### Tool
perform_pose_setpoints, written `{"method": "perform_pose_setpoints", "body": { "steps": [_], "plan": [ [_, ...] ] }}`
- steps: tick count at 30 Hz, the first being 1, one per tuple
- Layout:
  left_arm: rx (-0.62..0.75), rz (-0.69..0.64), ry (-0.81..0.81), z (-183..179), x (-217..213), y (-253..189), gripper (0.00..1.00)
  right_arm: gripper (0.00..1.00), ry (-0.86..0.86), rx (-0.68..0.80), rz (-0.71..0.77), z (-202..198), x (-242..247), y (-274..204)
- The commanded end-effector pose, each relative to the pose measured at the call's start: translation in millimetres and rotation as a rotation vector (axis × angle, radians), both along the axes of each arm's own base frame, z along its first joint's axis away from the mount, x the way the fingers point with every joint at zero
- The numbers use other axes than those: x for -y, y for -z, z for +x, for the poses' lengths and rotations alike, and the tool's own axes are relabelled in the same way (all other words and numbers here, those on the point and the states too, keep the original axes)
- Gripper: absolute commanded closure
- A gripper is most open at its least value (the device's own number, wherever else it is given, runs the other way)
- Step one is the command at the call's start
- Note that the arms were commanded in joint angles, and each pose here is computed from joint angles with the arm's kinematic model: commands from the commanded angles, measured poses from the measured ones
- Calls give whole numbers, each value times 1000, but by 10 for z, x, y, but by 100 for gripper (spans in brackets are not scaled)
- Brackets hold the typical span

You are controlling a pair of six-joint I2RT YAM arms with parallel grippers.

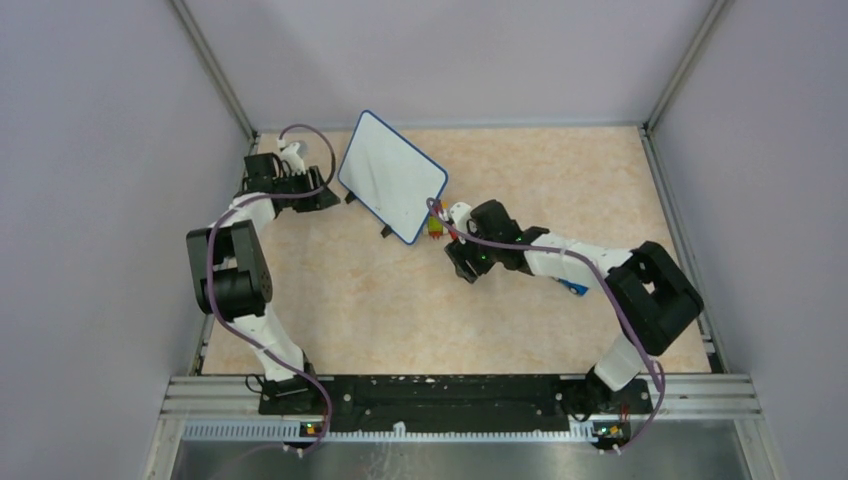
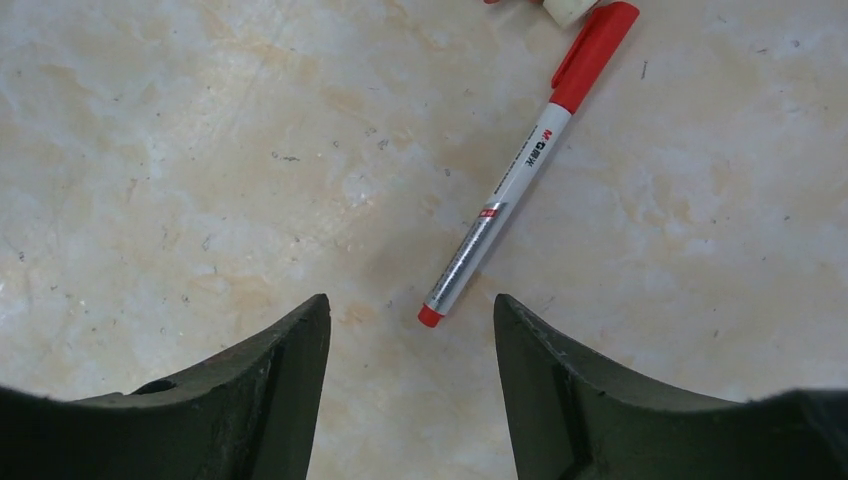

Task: Write a sentence on the whiteboard
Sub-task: Pick up the whiteboard marker from the center of the board.

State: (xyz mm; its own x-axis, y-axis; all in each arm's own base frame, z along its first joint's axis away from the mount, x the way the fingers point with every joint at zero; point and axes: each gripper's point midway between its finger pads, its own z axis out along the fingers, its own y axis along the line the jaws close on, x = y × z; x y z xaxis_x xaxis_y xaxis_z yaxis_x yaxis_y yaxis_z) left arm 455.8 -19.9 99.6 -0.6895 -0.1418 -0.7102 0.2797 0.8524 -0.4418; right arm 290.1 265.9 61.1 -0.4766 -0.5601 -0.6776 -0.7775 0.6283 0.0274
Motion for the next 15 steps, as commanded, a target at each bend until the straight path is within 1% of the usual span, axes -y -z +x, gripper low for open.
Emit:
{"method": "perform_pose_setpoints", "body": {
  "steps": [1,5,7,9,12,15],
  "plan": [
    [70,-2,-44,30,-87,-234,41,43,62,58,0,217,-137,-138],
    [75,16,-40,28,-105,-210,40,51,57,49,-18,269,-199,-89],
    [74,22,-33,56,-114,-213,40,53,58,30,-47,278,-187,-2],
    [93,58,3,80,-131,-202,38,53,50,4,-65,252,-179,89],
    [113,123,10,127,-219,-142,34,54,44,-14,-85,219,-167,187],
    [128,152,35,137,-235,-94,31,58,53,-25,-118,210,-112,289]
  ]
}}
